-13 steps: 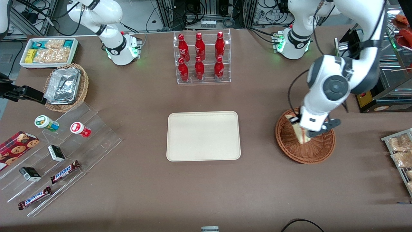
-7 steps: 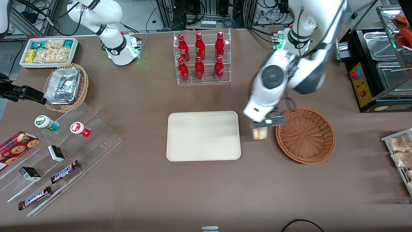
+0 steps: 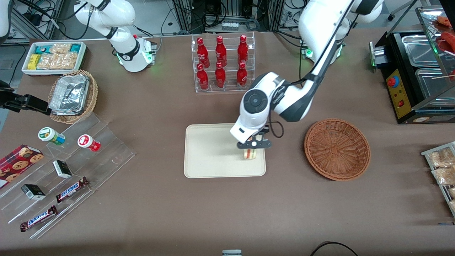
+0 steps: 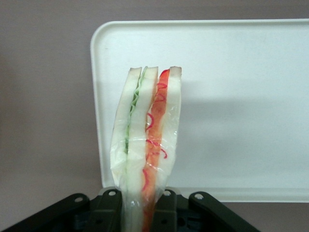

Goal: Place sandwich from basket to tray
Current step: 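Lift the sandwich and carry it over the cream tray, then lower the sandwich onto the tray and open the left gripper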

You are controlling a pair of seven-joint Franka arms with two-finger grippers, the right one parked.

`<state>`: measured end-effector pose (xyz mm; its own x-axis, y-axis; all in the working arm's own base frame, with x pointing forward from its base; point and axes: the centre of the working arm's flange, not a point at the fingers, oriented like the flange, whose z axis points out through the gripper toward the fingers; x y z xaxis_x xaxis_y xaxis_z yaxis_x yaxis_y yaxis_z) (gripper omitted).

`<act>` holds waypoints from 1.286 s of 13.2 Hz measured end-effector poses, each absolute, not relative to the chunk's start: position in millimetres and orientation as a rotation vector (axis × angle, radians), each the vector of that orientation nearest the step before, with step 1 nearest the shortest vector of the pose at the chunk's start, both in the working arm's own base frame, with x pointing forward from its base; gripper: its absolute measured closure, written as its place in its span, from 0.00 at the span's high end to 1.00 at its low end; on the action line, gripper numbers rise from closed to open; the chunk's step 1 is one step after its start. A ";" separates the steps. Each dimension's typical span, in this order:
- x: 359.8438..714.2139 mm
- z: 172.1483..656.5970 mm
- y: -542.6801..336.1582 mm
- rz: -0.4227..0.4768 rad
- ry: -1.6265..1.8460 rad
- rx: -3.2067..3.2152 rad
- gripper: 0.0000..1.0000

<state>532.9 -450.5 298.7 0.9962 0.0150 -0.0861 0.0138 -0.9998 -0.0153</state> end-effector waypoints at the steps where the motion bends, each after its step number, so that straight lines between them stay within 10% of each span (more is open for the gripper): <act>1: 536.1 290.8 -457.4 0.131 -0.035 -3.129 0.19; 13: 540.4 221.1 -479.7 0.085 -0.056 -3.134 0.19; 17: 538.0 221.1 -483.2 0.078 -0.049 -3.133 0.56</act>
